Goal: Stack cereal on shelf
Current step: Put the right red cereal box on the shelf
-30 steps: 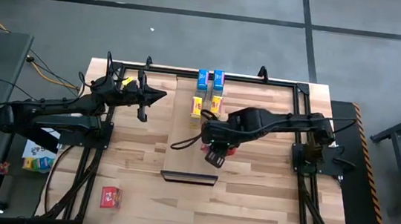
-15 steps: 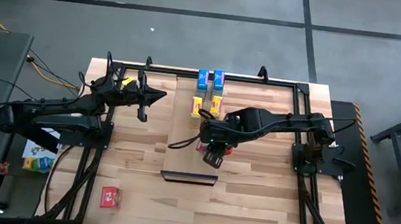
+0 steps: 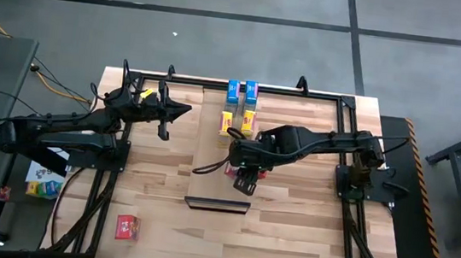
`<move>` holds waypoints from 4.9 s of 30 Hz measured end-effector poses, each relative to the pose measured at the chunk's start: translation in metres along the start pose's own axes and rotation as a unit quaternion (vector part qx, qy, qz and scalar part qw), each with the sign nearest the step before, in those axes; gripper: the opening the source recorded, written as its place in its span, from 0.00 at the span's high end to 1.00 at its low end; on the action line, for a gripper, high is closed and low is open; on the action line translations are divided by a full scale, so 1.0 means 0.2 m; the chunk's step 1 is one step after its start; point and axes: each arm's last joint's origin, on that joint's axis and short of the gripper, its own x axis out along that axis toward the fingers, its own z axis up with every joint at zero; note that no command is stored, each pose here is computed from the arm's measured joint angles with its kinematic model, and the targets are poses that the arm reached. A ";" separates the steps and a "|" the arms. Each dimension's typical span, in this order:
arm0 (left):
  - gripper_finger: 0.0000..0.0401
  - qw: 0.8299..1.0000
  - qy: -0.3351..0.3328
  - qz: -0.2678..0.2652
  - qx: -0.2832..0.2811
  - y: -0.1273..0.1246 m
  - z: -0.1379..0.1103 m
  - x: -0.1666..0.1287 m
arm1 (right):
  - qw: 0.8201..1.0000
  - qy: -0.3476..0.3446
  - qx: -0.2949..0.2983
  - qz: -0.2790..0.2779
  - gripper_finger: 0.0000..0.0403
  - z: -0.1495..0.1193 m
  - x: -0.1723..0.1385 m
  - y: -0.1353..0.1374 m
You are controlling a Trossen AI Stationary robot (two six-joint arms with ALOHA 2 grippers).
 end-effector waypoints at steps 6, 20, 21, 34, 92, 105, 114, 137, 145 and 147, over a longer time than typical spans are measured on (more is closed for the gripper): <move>1.00 1.000 0.000 0.000 0.000 0.00 0.00 0.00 | 1.000 0.002 -0.008 0.000 0.42 0.01 0.04 0.01; 1.00 1.000 0.000 0.000 0.000 0.00 0.00 0.00 | 0.998 -0.014 -0.054 0.008 0.40 0.03 0.03 0.02; 1.00 1.000 0.000 0.000 0.000 0.00 0.00 0.00 | 0.998 -0.008 -0.058 0.006 0.40 0.02 0.03 0.02; 1.00 1.000 0.000 -0.010 -0.008 0.00 0.00 0.00 | 0.986 0.089 -0.127 -0.064 0.42 -0.14 0.00 0.06; 1.00 0.961 0.260 -0.081 -0.056 -0.78 -0.02 0.37 | 0.900 -0.413 0.050 -0.128 1.00 -1.15 0.18 -0.52; 1.00 0.958 0.282 -0.012 -0.053 -0.64 -0.05 0.43 | 0.908 -0.398 0.042 -0.122 1.00 -1.14 0.21 -0.50; 1.00 0.961 0.266 -0.012 -0.070 -0.60 -0.05 0.47 | 0.909 -0.397 0.040 -0.122 1.00 -1.13 0.22 -0.49; 1.00 0.961 0.264 -0.020 -0.083 -0.66 -0.11 0.61 | 0.907 -0.401 0.043 -0.119 1.00 -1.13 0.22 -0.49; 1.00 0.959 0.269 -0.020 -0.084 -0.67 -0.11 0.63 | 0.907 -0.401 0.039 -0.121 1.00 -1.13 0.22 -0.49; 1.00 0.959 0.270 -0.021 -0.085 -0.67 -0.11 0.63 | 0.907 -0.401 0.040 -0.120 1.00 -1.13 0.22 -0.49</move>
